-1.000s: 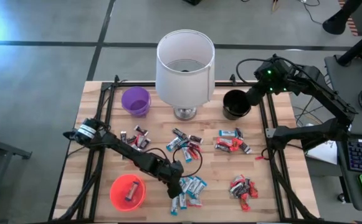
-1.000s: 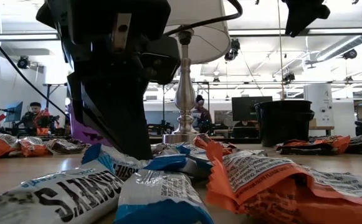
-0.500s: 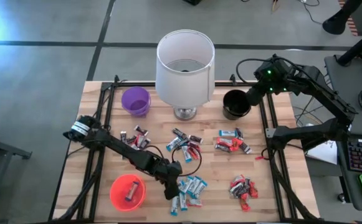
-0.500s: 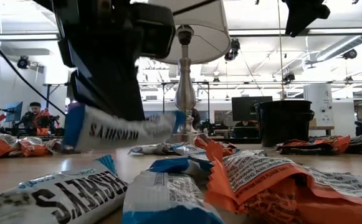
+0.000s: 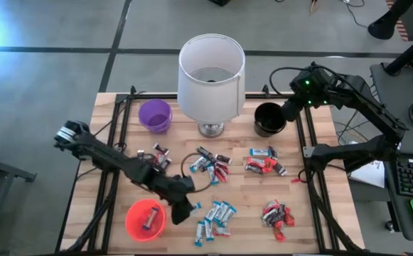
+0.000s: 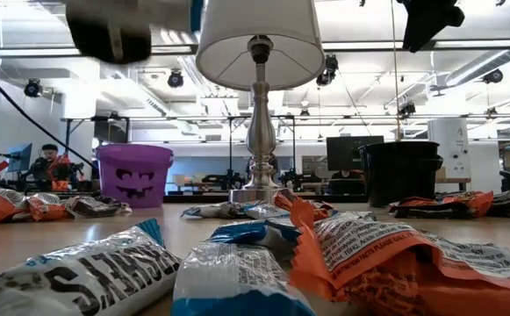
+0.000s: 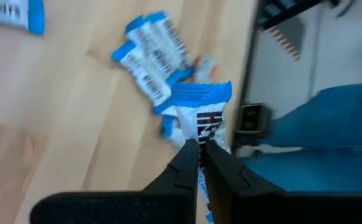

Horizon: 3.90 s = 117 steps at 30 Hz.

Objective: Organize candy in baskets
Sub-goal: Put the white chocolate bar into the orange bucket, then put the brown chocolate bar into the purple bucket

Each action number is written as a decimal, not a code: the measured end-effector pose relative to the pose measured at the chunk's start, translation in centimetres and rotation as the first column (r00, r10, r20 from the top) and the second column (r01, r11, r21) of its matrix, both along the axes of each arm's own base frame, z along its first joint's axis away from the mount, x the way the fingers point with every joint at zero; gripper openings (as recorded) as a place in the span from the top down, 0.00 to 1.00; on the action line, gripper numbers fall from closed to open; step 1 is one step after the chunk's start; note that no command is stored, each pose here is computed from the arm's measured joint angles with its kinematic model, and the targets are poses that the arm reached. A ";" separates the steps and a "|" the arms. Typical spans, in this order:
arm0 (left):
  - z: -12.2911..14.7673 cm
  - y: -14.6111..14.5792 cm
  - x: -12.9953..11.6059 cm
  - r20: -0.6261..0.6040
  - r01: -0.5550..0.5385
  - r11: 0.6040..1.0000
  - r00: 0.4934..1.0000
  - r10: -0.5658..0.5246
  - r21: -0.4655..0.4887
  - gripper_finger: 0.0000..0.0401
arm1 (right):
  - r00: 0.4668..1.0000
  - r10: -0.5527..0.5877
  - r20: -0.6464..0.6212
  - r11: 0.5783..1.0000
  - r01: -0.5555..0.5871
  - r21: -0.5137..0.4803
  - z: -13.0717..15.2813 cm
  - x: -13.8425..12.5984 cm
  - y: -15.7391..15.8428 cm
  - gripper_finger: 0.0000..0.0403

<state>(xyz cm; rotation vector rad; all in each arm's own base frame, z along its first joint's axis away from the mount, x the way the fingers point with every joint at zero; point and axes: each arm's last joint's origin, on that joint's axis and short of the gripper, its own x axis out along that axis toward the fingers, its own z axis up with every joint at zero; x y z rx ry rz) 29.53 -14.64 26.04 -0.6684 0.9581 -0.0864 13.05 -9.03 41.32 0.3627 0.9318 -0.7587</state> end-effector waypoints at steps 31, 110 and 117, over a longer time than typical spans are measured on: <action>4.8 1.6 -13.5 -0.146 0.217 0.973 0.968 -0.204 0.080 1.00 | 0.951 -0.297 0.087 0.946 0.281 0.160 -0.7 1.4 -0.9 0.64; -9.1 11.1 -5.5 -0.476 -0.149 0.795 0.732 0.488 0.588 0.69 | 0.965 -0.214 0.151 0.971 0.192 0.145 0.9 0.0 0.2 0.64; -9.0 12.0 -5.4 -0.498 -0.159 0.817 0.723 0.478 0.554 0.66 | 0.966 -0.206 0.155 0.971 0.182 0.157 0.9 0.1 0.2 0.64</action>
